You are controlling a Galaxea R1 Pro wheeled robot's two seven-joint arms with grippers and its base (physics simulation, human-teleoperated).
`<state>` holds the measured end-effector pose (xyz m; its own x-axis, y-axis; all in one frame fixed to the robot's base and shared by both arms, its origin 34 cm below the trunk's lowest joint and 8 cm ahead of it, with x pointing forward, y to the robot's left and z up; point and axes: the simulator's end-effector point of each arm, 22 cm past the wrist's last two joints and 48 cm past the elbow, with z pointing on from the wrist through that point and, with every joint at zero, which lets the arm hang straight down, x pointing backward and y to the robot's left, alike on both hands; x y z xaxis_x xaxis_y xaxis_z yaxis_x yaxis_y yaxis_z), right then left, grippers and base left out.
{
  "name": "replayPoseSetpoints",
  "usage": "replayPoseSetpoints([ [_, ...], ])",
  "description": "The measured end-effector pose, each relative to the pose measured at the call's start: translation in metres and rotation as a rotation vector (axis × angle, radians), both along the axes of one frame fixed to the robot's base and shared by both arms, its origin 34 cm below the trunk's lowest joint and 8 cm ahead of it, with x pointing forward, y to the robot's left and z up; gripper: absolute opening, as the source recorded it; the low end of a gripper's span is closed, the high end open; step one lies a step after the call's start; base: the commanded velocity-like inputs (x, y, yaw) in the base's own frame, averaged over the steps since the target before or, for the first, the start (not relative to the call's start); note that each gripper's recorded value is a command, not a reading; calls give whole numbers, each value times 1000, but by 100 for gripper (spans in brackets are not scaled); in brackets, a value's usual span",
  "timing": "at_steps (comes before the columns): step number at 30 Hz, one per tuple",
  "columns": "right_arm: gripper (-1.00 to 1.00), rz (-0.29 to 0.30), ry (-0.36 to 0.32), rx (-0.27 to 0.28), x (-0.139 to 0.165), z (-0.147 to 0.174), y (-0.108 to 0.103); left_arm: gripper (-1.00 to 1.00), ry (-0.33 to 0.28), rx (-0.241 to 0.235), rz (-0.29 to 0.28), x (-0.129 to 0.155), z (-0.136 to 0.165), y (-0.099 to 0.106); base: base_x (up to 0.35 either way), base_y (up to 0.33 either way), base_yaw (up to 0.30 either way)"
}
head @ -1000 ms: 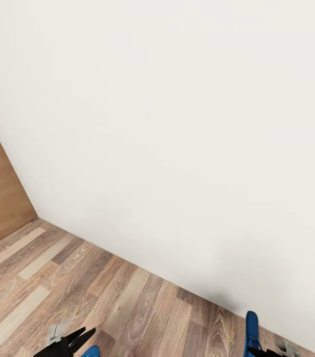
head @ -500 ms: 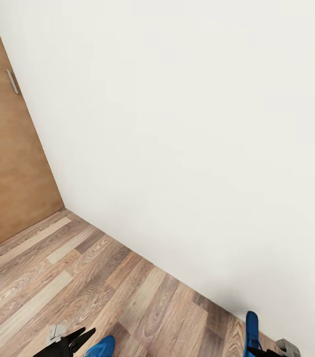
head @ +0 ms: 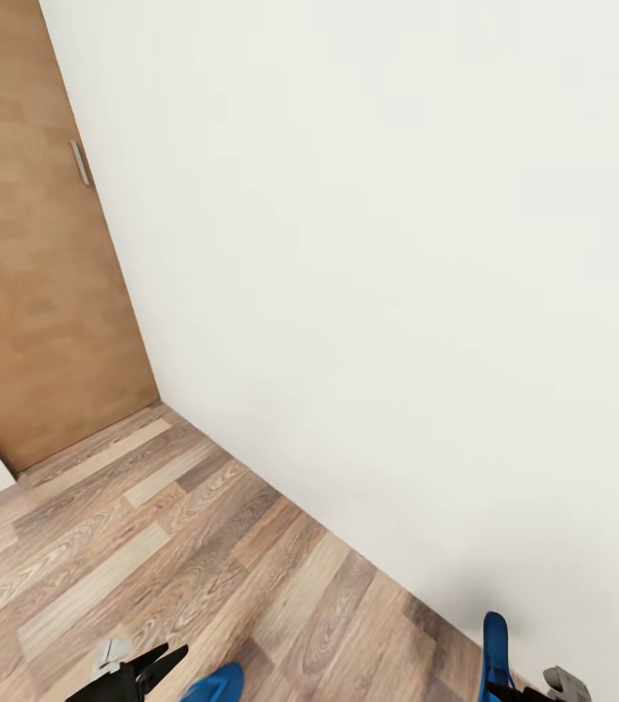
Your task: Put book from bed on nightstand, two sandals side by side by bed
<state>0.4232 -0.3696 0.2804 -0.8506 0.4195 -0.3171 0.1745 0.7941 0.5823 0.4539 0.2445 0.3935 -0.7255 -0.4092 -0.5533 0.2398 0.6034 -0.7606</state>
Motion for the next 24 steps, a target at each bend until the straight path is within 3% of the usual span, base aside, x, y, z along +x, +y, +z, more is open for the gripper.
replayPoseSetpoints([
  [7,-100,0,0,0,0,0,0,100,0,0,0,0,0,0,24,-14,64],
  [24,-100,0,0,0,0,0,0,100,0,0,0,0,0,0,0,0,280],
])
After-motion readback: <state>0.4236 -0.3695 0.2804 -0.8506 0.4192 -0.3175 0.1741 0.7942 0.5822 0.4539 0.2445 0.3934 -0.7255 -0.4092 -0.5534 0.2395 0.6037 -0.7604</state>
